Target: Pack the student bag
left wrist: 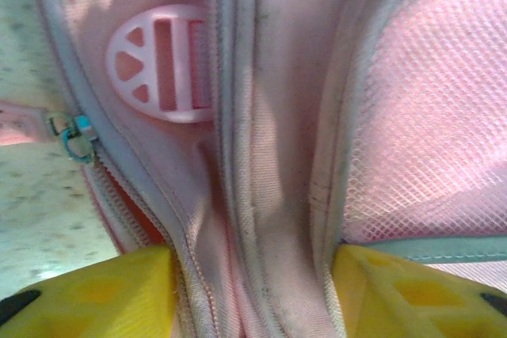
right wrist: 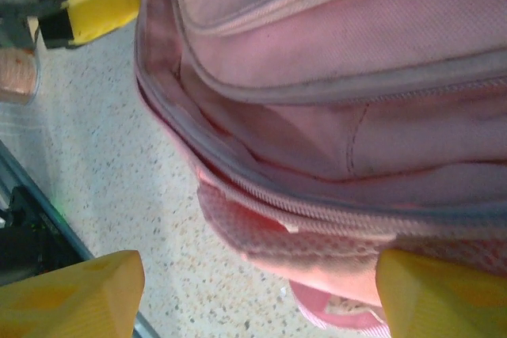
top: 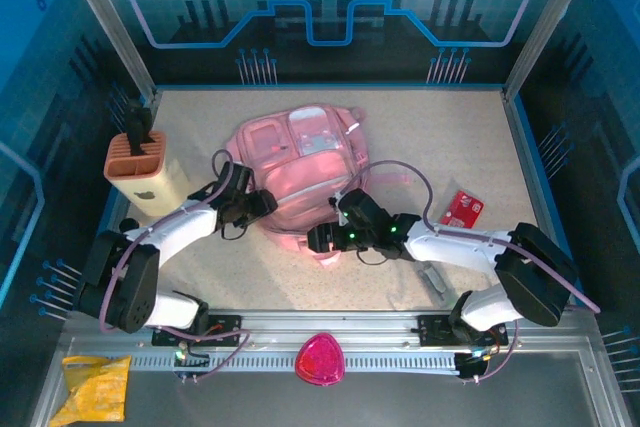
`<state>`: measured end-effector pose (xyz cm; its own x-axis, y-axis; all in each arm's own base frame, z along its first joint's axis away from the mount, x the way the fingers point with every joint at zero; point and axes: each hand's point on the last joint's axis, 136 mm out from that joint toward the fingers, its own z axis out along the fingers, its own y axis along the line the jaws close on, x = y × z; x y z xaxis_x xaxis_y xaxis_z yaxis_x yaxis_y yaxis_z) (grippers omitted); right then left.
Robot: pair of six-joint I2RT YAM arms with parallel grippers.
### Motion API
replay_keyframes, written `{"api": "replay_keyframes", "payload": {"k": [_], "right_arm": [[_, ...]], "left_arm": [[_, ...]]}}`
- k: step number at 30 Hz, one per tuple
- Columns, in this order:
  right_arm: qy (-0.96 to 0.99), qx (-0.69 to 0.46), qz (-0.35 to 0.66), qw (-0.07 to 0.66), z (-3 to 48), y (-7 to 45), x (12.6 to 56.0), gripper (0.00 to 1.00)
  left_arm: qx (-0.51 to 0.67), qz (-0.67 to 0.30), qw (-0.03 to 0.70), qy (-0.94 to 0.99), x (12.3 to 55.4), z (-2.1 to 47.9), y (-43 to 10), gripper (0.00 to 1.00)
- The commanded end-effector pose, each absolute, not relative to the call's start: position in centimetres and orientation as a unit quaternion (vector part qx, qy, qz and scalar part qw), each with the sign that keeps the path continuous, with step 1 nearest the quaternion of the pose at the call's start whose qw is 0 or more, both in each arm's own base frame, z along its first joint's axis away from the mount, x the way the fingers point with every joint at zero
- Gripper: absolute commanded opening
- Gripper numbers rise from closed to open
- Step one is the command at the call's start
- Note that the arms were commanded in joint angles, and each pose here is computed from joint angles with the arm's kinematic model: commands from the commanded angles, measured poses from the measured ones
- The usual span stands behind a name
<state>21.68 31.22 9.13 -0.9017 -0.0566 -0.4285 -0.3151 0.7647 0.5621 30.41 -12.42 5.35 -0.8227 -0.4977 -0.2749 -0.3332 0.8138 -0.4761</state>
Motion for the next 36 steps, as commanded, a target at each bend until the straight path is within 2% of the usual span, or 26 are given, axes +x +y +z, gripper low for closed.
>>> {"api": "replay_keyframes", "payload": {"k": [1, 6, 10, 12, 16, 21, 27, 32, 36], "right_arm": [[0.914, -0.078, 0.327, 0.226, 10.2, 30.3, 24.6, 0.78], [0.918, -0.048, 0.3, 0.255, 11.3, 25.9, 28.6, 0.78], [0.917, -0.02, 0.29, 0.274, 12.5, 22.6, 30.8, 0.79], [0.916, -0.011, 0.284, 0.283, 13.1, 21.1, 31.1, 0.79], [0.919, -0.007, 0.273, 0.283, 13.8, 19.3, 30.1, 0.8], [0.918, 0.004, 0.311, 0.248, 12.2, 19.8, 27.5, 0.8], [0.918, -0.016, 0.326, 0.224, 10.7, 21.8, 25.0, 0.8], [0.916, -0.048, 0.34, 0.208, 9.9, 24.5, 23.4, 0.83], [0.917, -0.068, 0.34, 0.199, 9.3, 25.9, 22.6, 0.86]], "left_arm": [[-0.199, -0.261, 0.18, 0.927, 29.6, 5.0, -16.6, 0.52], [-0.184, -0.309, 0.186, 0.914, 29.8, 6.1, -22.1, 0.5], [-0.133, -0.364, 0.175, 0.905, 30.4, 8.4, -28.3, 0.56], [-0.118, -0.373, 0.179, 0.903, 30.8, 9.7, -29.4, 0.57], [-0.117, -0.355, 0.228, 0.899, 30.4, 12.0, -26.9, 0.65], [-0.157, -0.27, 0.25, 0.917, 29.1, 11.6, -20.1, 0.7], [-0.251, -0.252, 0.227, 0.907, 29.2, 8.6, -13.9, 0.7], [-0.283, -0.259, 0.215, 0.898, 31.0, 7.1, -13.0, 0.68], [-0.305, -0.265, 0.206, 0.891, 32.8, 5.8, -13.2, 0.61]]}}
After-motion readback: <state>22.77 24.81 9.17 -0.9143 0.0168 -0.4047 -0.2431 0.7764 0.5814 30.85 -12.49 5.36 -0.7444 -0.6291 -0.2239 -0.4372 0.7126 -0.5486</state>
